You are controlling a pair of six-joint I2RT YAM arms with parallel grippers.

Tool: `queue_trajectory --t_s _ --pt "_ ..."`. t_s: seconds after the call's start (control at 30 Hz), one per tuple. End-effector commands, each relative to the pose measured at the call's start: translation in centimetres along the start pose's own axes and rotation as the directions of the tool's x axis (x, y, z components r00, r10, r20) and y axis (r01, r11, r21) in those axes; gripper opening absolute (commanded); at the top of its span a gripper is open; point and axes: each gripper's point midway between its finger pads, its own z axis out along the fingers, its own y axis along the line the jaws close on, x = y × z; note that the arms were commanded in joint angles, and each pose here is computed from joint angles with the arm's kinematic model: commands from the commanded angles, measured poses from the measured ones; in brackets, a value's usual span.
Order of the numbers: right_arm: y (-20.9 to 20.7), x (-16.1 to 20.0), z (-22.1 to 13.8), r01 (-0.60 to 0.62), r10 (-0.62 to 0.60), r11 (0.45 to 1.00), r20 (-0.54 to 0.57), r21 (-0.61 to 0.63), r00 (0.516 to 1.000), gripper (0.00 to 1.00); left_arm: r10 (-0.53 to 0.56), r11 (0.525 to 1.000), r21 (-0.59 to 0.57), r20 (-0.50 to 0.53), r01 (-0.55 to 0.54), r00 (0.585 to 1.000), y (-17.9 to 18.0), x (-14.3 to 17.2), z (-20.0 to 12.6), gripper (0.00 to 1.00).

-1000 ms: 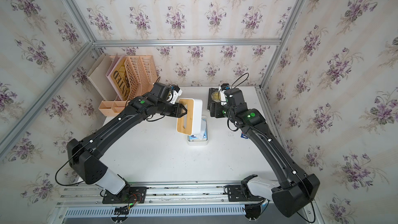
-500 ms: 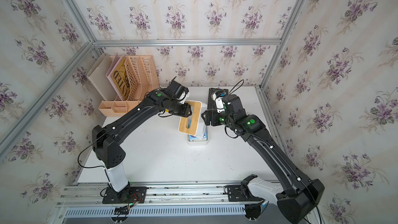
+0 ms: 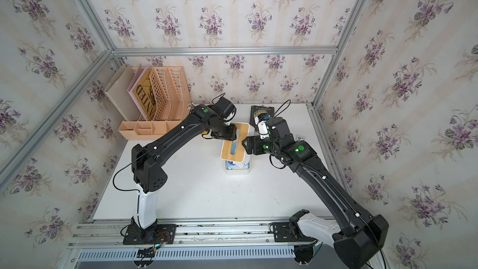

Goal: Put the tissue paper into the tissue box
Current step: Close the box lid on the tissue box.

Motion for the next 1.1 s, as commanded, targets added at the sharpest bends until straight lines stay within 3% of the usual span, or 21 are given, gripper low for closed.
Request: queue_trajectory --t_s 0.0,0.5,0.77,1.07 --pt "0.0 0.1 -0.2 0.012 -0.012 1.0 0.005 -0.002 1.0 0.87 -0.038 0.999 -0.003 0.004 0.038 0.999 -0.1 0.0 0.8 0.5" --pt "-0.8 1.6 0.0 0.039 -0.038 0.999 -0.024 0.02 0.999 0.82 -0.112 0.991 -0.082 -0.022 0.11 0.993 2.6 0.2 4.2 0.51" --pt "-0.9 1.7 0.3 0.046 -0.045 0.999 -0.035 0.023 0.998 0.82 -0.123 0.991 -0.064 -0.049 0.12 0.991 1.9 0.9 5.3 0.51" --pt "-0.7 1.7 -0.6 0.042 -0.042 0.999 -0.021 0.022 0.999 0.81 -0.109 0.991 -0.089 -0.053 0.104 0.993 1.9 1.4 4.0 0.51"
